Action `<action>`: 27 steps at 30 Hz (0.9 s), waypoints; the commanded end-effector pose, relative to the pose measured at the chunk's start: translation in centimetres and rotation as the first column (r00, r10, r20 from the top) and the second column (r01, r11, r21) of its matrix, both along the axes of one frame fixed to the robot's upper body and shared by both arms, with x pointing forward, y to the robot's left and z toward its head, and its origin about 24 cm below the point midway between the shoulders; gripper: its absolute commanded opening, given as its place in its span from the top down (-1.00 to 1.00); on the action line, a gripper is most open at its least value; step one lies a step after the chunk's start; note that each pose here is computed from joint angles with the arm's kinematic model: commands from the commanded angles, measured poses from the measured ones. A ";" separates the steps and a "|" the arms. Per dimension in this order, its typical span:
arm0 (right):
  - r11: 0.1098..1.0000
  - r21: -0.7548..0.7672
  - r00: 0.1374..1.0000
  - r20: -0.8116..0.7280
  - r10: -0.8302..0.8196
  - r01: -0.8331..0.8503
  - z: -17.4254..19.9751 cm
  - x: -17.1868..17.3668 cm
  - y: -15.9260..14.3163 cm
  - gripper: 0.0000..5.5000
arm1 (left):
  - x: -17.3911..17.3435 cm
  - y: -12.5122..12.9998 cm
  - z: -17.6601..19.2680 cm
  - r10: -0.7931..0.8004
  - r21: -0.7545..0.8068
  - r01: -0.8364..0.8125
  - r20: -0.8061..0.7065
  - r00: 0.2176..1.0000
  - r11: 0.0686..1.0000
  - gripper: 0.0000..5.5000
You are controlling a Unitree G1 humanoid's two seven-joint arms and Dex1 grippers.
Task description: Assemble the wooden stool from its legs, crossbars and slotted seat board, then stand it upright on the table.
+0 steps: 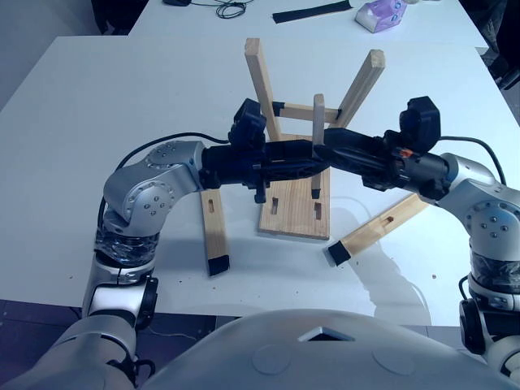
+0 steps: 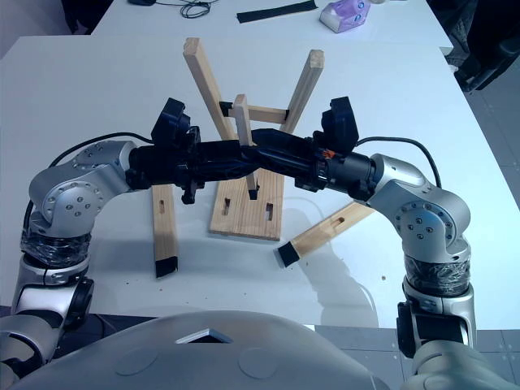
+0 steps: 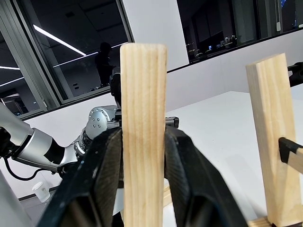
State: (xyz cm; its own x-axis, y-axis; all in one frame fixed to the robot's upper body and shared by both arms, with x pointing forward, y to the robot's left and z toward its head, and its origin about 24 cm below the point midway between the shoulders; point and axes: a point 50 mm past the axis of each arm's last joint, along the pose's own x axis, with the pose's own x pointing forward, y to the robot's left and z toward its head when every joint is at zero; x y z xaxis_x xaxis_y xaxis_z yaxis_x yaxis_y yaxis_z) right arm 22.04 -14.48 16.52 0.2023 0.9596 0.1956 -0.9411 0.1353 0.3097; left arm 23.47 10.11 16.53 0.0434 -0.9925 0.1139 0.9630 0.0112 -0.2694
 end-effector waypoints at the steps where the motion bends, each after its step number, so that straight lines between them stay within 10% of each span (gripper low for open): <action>1: 0.998 -0.053 1.000 -0.017 0.018 -0.019 -0.5 -0.2 0.0 0.52 | 0.3 0.2 0.4 0.020 0.000 -0.020 0.028 0.999 1.000 0.52; 27: 0.968 -0.190 0.986 0.007 0.168 -0.164 -1.1 0.3 1.9 0.52 | -0.9 -0.8 -0.6 -0.061 0.052 0.056 0.097 0.993 0.997 0.52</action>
State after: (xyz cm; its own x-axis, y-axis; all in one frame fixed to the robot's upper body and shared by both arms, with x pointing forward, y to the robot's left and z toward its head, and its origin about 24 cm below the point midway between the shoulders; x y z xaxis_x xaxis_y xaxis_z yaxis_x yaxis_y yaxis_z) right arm 22.57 -13.63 15.90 0.1017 0.9935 0.0504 -0.9635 0.0857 0.2535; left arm 23.09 10.27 15.24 0.0317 -0.9987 0.0412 0.9742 0.0216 -0.2246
